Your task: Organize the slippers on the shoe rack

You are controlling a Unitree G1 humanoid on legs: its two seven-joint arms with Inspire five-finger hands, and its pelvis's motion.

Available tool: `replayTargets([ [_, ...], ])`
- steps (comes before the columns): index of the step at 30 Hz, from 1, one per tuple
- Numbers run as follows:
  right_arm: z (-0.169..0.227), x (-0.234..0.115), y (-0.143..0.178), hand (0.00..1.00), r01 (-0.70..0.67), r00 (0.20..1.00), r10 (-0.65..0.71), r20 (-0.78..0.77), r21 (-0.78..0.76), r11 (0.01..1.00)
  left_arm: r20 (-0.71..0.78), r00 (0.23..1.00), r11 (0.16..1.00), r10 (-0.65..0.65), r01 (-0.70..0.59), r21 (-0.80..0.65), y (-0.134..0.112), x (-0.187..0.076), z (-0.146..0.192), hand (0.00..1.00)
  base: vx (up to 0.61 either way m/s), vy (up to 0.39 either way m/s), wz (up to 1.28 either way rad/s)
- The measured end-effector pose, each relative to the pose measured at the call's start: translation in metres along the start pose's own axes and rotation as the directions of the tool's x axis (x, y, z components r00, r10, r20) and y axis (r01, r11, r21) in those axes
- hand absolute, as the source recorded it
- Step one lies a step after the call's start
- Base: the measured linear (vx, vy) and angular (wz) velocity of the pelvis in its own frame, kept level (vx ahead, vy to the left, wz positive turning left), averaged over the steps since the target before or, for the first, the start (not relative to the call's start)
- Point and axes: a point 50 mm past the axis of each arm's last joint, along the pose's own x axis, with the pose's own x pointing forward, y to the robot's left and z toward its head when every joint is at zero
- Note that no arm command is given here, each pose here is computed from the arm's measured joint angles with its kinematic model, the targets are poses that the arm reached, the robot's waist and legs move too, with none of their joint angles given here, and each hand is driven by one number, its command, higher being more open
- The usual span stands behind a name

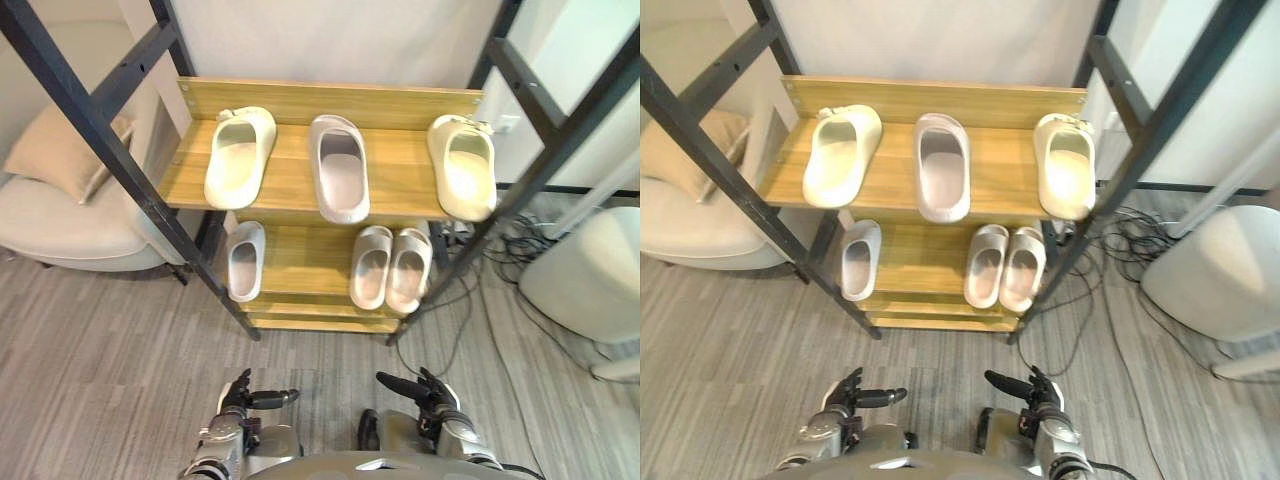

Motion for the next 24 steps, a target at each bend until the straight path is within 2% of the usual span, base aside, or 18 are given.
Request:
replayTargets([
  [5,-0.017,-0.006,-0.012,1.0,0.05,0.998,-0.049,-0.032,0.046,0.998,0.029,1.0,1.0,0.01,-0.01,-0.008,0.001,0.0,0.006,1.0,0.24,-0.052,0.41],
  [9,-0.011,-0.005,-0.011,1.0,0.048,0.999,-0.048,-0.01,0.053,0.997,0.05,0.999,1.0,0.005,-0.004,-0.016,-0.002,0.001,0.011,1.0,0.18,0.203,0.1],
  [14,-0.013,-0.005,0.006,1.0,-0.001,1.0,0.002,-0.013,0.059,0.998,0.055,0.998,0.999,0.014,-0.017,0.042,0.008,0.003,0.016,1.0,0.1,0.131,0.3],
  [24,-0.01,-0.003,0.017,1.0,-0.079,0.997,0.078,-0.021,-0.078,0.994,0.031,0.999,0.995,-0.018,0.014,0.099,0.006,0.002,0.009,1.0,-0.02,-0.04,0.05],
])
